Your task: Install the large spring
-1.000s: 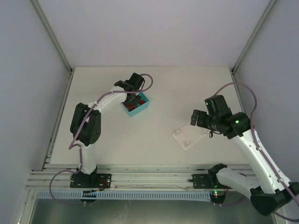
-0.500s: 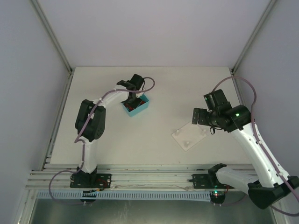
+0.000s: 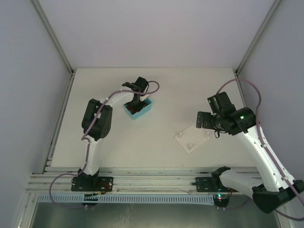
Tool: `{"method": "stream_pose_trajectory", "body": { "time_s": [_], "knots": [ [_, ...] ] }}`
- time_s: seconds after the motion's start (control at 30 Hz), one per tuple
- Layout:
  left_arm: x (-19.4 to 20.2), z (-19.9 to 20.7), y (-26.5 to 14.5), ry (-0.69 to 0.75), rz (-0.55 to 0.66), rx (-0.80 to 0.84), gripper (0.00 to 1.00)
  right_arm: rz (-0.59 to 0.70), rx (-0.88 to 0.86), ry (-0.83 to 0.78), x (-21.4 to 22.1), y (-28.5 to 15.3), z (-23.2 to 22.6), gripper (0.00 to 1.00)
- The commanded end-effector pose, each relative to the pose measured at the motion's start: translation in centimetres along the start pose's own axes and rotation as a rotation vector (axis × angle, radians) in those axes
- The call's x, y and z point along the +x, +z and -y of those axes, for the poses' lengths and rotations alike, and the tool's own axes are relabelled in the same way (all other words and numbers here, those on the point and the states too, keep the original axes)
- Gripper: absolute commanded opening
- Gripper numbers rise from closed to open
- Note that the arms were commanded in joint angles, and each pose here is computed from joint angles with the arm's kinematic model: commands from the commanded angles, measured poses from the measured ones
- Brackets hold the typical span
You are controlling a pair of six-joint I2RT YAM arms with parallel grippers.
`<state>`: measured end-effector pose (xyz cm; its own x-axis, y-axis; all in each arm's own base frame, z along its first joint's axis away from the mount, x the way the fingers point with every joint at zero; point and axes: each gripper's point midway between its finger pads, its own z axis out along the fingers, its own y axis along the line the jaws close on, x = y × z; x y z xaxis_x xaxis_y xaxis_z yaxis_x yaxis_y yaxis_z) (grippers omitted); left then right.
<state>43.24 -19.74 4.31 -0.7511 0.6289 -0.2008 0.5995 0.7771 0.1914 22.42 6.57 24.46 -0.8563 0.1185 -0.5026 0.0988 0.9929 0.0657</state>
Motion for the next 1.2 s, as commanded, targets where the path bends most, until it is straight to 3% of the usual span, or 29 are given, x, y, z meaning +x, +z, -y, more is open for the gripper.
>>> {"method": "stream_pose_trajectory", "body": {
  "time_s": [0.0,0.43,0.57,0.77,0.93,1.17],
  "knots": [
    [1.2,-0.2,1.4,-0.003,-0.073,-0.006,0.36,-0.002,0.016,-0.01,0.2,-0.6,0.4,0.99],
    [3.6,0.6,4.7,-0.011,-0.137,0.024,0.42,0.012,0.037,-0.014,-0.6,-0.9,0.6,0.99],
    [3.5,0.9,5.1,-0.007,-0.14,0.039,0.37,0.013,0.042,-0.007,-0.6,-1.0,0.7,0.99],
    [1.3,0.4,2.9,-0.026,-0.069,0.035,0.25,0.019,0.048,0.004,-0.8,-1.1,0.8,0.99],
    [0.8,-0.4,1.7,-0.035,-0.05,0.006,0.32,0.026,0.053,0.006,-0.9,-1.3,0.9,0.99],
    [-1.0,-1.9,-1.4,-0.059,0.015,-0.043,0.33,0.026,0.049,0.002,-1.0,-1.3,0.8,0.99]
  ]
}}
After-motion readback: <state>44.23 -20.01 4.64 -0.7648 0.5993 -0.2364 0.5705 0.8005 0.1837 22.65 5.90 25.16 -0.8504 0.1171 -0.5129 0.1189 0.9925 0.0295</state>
